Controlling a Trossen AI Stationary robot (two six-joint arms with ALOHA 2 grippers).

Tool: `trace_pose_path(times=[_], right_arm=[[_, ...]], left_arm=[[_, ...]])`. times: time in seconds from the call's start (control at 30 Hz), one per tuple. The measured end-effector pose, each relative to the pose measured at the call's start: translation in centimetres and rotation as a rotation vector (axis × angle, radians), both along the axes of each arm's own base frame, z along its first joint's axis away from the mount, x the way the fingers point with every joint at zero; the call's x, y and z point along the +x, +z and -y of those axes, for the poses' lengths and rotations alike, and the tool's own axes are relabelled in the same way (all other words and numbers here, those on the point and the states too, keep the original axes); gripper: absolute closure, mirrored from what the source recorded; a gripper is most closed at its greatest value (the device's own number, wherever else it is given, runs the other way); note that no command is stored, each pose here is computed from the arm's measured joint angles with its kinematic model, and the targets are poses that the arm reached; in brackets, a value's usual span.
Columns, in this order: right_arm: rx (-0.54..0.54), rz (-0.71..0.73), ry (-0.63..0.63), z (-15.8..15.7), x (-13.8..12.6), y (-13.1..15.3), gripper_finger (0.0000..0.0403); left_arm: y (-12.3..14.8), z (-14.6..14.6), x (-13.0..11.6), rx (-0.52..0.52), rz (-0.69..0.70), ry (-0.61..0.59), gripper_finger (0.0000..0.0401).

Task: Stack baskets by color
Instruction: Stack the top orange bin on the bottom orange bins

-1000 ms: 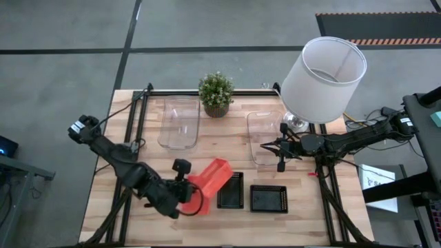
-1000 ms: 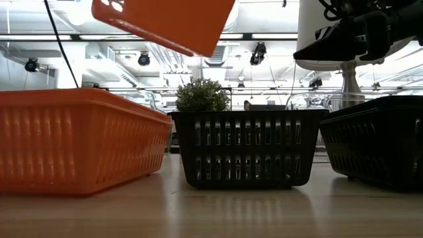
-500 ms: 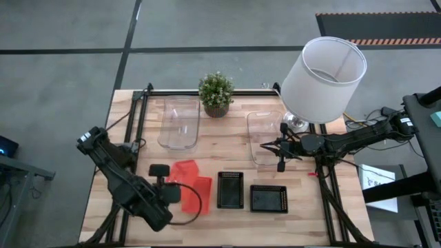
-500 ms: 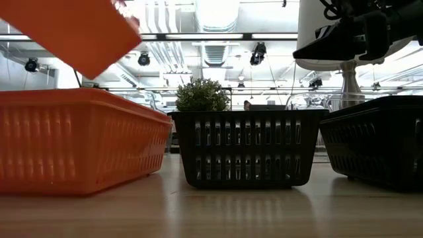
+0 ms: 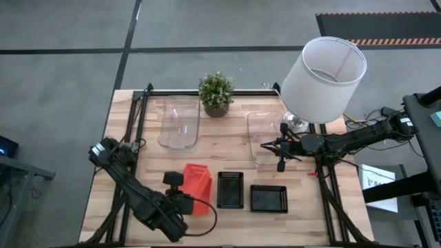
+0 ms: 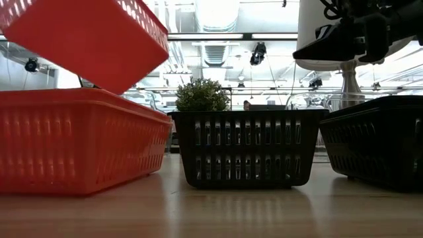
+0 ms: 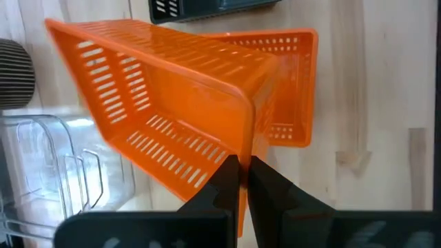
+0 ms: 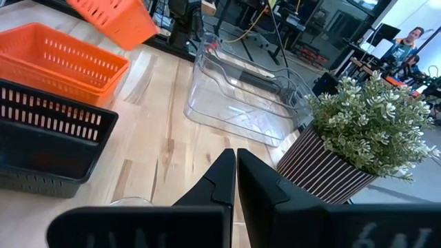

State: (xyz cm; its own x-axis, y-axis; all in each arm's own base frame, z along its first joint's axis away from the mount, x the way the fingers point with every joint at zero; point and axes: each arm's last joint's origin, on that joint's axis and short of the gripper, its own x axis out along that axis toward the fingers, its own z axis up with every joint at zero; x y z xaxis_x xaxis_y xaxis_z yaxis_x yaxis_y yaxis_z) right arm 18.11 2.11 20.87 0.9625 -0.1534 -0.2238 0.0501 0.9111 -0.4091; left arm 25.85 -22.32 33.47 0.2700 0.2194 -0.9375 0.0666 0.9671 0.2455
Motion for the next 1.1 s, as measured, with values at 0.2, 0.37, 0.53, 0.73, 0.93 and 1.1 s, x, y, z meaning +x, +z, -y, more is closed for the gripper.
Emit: trace_pose_path(times=[0.2,0.37,0.53,0.73,0.93,1.1], right_arm=[[0.005,-0.015,-0.002,0.0,0.0,-0.2,0.0394],[0.002,-0.031,-0.002,0.0,0.2,-0.5,0.0394],[0.001,-0.036,-0.002,0.0,0.3,-0.6,0.0394],[0.001,-0.035,-0.002,0.0,0.3,-0.6,0.0394],[0.004,-0.037,-0.003,0.0,0.3,-0.6,0.0394],[0.004,-0.038,-0.003,0.0,0.3,-0.6,0.0394]], left_arm=[[-1.0,0.2,0.9,0.013,-0.014,0.005,0.0401],[-1.5,0.4,1.3,0.012,-0.019,0.008,0.0401],[-1.5,0.7,1.7,-0.032,0.017,0.008,0.0401],[-1.5,0.9,1.9,-0.082,0.008,0.008,0.0401],[-1.6,0.8,2.1,-0.090,0.012,0.012,0.0401],[-1.6,0.6,2.4,-0.098,0.016,0.022,0.0383]])
